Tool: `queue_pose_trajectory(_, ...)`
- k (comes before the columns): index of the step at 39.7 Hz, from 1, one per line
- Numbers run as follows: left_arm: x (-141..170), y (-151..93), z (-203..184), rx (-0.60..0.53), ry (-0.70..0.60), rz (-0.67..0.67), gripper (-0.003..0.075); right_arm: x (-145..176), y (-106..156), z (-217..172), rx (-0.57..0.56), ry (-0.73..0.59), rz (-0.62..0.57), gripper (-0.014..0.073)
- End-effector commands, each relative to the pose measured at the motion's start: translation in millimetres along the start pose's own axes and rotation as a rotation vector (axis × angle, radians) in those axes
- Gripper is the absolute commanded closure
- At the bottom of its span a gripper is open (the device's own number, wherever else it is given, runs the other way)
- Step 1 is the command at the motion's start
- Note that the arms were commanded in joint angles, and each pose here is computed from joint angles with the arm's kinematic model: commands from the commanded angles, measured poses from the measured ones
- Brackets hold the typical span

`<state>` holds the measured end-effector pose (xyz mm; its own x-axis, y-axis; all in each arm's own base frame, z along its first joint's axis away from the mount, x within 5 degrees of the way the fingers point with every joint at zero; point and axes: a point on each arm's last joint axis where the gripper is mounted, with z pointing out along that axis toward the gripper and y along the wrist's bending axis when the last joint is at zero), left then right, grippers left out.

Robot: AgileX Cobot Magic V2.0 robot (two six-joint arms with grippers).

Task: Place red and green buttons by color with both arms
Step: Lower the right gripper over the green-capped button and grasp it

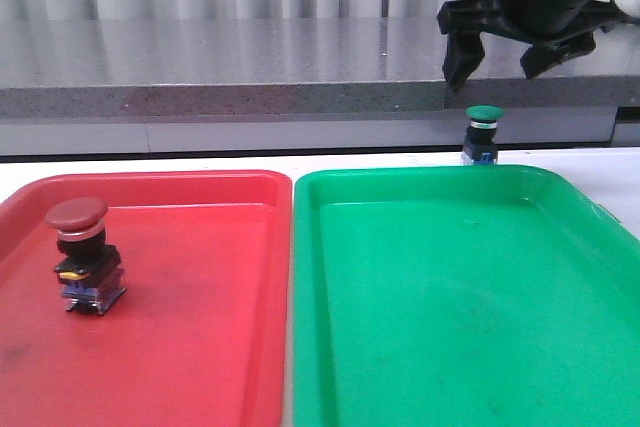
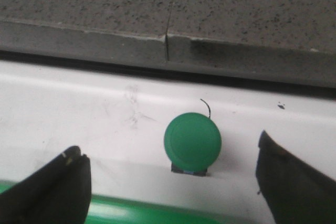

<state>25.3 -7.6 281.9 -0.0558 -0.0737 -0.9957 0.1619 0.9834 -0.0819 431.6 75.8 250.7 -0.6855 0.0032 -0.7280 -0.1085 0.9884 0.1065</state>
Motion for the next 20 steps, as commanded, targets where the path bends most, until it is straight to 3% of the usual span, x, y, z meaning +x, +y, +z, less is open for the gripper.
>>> queue_pose_trajectory(1,-16,-1,-6,0.009,-0.126,-0.018,0.074,-30,-5,-13,0.002,-0.118,0.044,-0.005)
queue_pose_trajectory(15,-16,-1,-6,0.009,-0.126,-0.018,0.074,-19,-14,28,0.02,-0.015,0.063,-0.0047)
queue_pose_trajectory(20,-16,-1,-6,0.009,-0.126,-0.018,0.074,-19,-14,28,0.02,-0.017,0.063,0.0058)
